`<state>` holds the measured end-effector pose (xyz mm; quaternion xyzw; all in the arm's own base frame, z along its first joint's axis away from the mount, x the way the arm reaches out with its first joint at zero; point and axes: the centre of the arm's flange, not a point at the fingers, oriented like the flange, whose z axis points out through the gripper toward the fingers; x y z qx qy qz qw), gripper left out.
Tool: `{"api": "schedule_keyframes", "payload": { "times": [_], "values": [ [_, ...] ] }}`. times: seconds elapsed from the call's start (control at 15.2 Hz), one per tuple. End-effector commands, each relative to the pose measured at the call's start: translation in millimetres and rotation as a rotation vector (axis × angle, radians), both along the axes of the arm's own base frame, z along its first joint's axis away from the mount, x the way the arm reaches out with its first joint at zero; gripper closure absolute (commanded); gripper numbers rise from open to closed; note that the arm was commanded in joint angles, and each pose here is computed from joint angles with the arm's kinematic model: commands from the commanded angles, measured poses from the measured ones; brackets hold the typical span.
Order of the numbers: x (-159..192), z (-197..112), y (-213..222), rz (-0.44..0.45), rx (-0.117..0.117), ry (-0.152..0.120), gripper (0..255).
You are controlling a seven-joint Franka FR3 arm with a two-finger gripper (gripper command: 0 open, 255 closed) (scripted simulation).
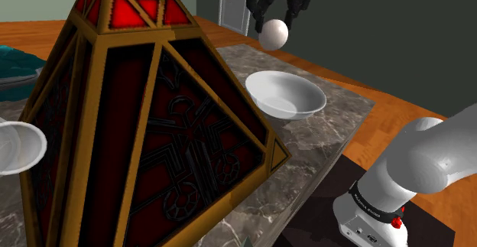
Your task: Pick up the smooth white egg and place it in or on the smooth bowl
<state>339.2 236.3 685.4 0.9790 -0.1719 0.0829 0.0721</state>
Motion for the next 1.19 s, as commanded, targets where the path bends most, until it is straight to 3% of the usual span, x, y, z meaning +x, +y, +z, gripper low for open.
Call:
{"api": "schedule_keyframes", "payload": {
  "times": [0.0, 0.26, 1.12],
  "values": [
    [-28.0, -0.9, -2.7, -0.001, 0.001, 0.001, 255],
    [-77.1, 1.1, -3.5, -0.001, 0.001, 0.001, 255],
    [-77.1, -67.5, -3.5, -0.001, 0.001, 0.001, 255]
  ]
}}
